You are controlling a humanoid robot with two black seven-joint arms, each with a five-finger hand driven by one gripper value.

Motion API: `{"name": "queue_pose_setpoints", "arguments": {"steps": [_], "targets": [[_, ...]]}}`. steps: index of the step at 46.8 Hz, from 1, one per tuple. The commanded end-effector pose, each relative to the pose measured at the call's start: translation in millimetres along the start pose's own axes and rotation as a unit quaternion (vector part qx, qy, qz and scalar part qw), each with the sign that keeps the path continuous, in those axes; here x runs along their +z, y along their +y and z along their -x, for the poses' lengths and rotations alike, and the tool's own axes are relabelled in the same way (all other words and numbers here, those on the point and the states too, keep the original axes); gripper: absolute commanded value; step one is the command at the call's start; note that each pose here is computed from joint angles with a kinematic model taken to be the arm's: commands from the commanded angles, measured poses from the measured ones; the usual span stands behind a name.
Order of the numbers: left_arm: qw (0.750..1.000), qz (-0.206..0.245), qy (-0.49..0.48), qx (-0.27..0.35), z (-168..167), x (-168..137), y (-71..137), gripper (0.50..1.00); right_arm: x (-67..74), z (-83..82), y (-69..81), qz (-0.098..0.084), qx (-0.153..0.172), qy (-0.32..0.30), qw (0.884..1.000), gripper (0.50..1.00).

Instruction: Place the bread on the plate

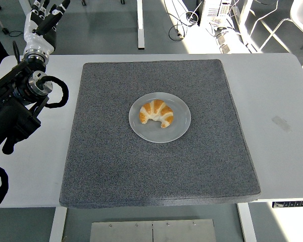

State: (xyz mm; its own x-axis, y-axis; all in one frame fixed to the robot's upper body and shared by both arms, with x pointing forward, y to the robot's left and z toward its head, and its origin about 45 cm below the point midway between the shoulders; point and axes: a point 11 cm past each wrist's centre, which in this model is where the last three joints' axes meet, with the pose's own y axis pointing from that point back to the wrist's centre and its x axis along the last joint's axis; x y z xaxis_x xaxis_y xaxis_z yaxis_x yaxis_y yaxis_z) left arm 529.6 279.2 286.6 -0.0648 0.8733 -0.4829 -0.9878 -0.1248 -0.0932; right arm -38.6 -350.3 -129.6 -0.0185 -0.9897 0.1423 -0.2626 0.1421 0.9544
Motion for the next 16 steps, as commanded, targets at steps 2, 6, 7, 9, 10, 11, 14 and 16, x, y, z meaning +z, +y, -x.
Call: {"name": "queue_pose_setpoints", "arguments": {"steps": [2, 6, 7, 9, 10, 11, 14, 16], "targets": [[1.000, -0.002, -0.001, 0.002, -3.0, -2.7, 1.6, 0.972, -0.1, 0.0, 0.0, 0.000, 0.000, 0.000, 1.000, 1.000], [1.000, -0.005, 0.001, 0.003, -4.0, -7.2, 3.6, 0.972, -1.1, 0.5, -0.3, -0.001, -0.001, -0.001, 1.000, 1.000], [1.000, -0.006, 0.000, 0.004, -5.2, -8.3, 4.2, 0.972, -2.8, 1.0, -0.8, -0.003, -0.001, -0.001, 1.000, 1.000], [1.000, -0.005, 0.001, 0.005, -7.4, -9.7, 5.4, 0.972, -3.7, 1.1, -1.1, -0.003, -0.001, -0.001, 1.000, 1.000], [1.000, -0.003, 0.003, 0.004, -7.1, -10.2, 5.9, 0.972, -3.7, 1.1, -1.1, -0.003, -0.001, -0.001, 1.000, 1.000], [1.000, 0.001, 0.005, 0.003, -7.4, -9.8, 6.2, 0.972, -3.7, 1.1, -1.1, -0.003, -0.002, 0.000, 1.000, 1.000], [1.000, 0.009, 0.012, 0.000, -7.2, -7.5, 6.1, 0.972, -3.0, 1.2, -0.8, -0.003, -0.002, -0.001, 1.000, 1.000], [1.000, 0.010, 0.015, -0.001, -7.6, -6.7, 6.0, 0.972, -2.9, 1.1, -0.9, -0.003, -0.002, -0.002, 1.000, 1.000]]}}
